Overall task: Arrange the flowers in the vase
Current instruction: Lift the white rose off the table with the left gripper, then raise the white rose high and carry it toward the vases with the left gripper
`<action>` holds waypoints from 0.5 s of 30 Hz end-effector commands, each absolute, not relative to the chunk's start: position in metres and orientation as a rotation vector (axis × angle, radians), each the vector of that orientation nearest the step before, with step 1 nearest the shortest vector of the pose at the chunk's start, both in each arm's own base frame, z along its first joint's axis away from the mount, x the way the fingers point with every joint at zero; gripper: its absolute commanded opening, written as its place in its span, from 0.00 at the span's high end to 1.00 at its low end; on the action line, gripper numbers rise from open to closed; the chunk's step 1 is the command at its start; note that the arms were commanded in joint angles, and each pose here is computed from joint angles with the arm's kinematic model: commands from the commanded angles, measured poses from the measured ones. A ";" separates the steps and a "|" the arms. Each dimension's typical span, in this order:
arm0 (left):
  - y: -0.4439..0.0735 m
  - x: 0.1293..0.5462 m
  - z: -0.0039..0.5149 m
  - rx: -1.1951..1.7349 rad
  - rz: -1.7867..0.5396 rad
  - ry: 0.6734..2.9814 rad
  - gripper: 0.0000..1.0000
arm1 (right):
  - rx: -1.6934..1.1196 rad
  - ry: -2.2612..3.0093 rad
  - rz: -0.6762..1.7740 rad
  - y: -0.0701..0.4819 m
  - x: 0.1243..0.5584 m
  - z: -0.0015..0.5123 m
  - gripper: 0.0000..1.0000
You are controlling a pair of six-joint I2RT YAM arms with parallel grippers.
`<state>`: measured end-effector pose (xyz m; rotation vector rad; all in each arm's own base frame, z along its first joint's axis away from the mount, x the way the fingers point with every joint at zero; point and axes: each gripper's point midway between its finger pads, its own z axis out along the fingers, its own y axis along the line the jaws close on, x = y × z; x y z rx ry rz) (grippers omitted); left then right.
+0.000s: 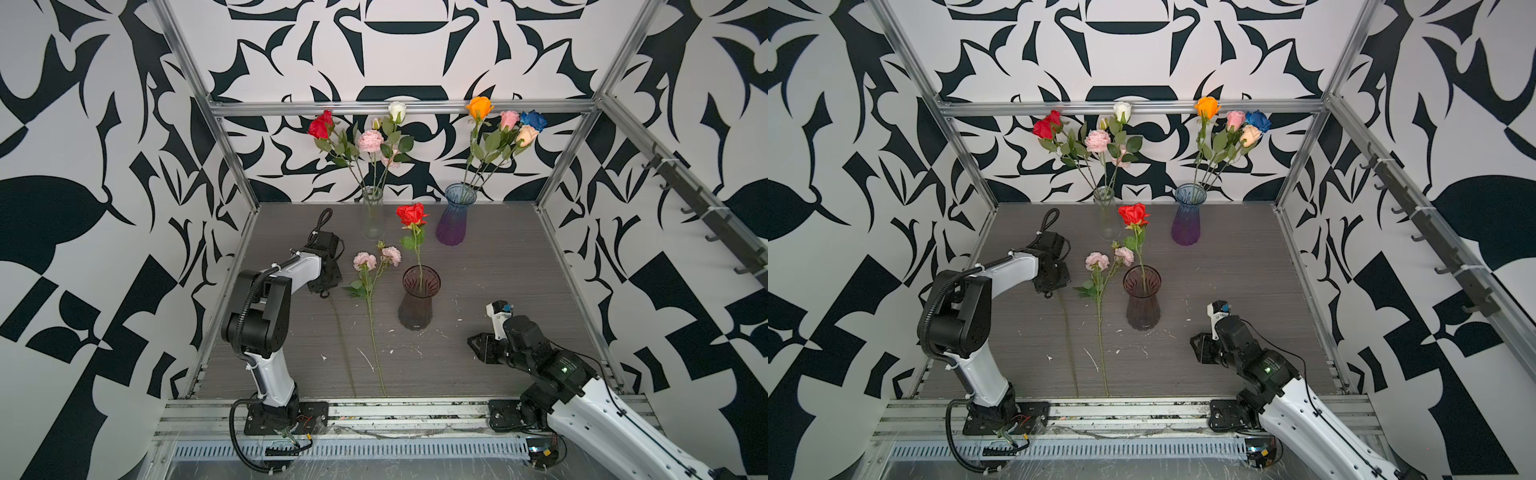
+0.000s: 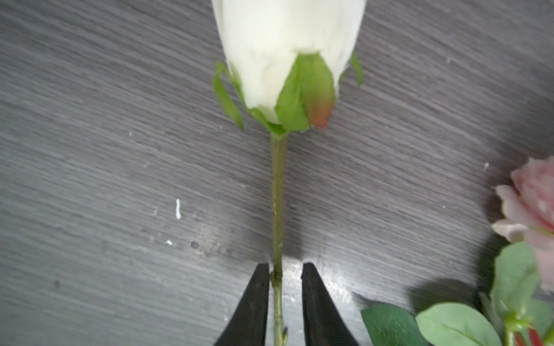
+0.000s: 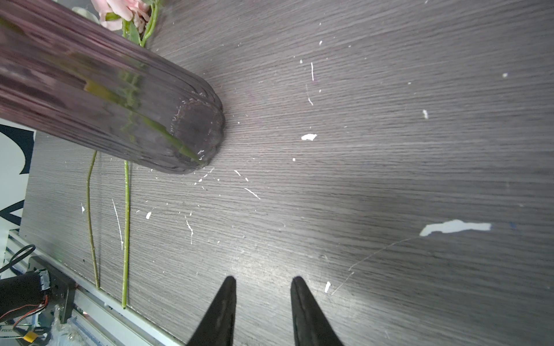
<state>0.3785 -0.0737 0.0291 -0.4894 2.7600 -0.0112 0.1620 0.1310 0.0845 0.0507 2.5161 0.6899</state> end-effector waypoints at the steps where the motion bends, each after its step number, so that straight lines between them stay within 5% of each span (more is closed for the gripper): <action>1: -0.071 0.376 0.022 -0.495 -0.004 2.786 0.76 | 0.027 2.480 0.688 0.133 0.167 0.090 0.66; 7: -0.068 0.371 0.014 -0.501 0.008 2.817 0.76 | 0.029 2.482 0.686 0.132 0.167 0.089 0.65; 12: -0.070 0.372 0.016 -0.503 -0.033 2.812 0.97 | 0.028 2.481 0.687 0.133 0.167 0.089 0.66; 15: -0.072 0.377 0.031 -0.505 -0.065 2.782 1.00 | 0.028 2.482 0.688 0.133 0.167 0.089 0.66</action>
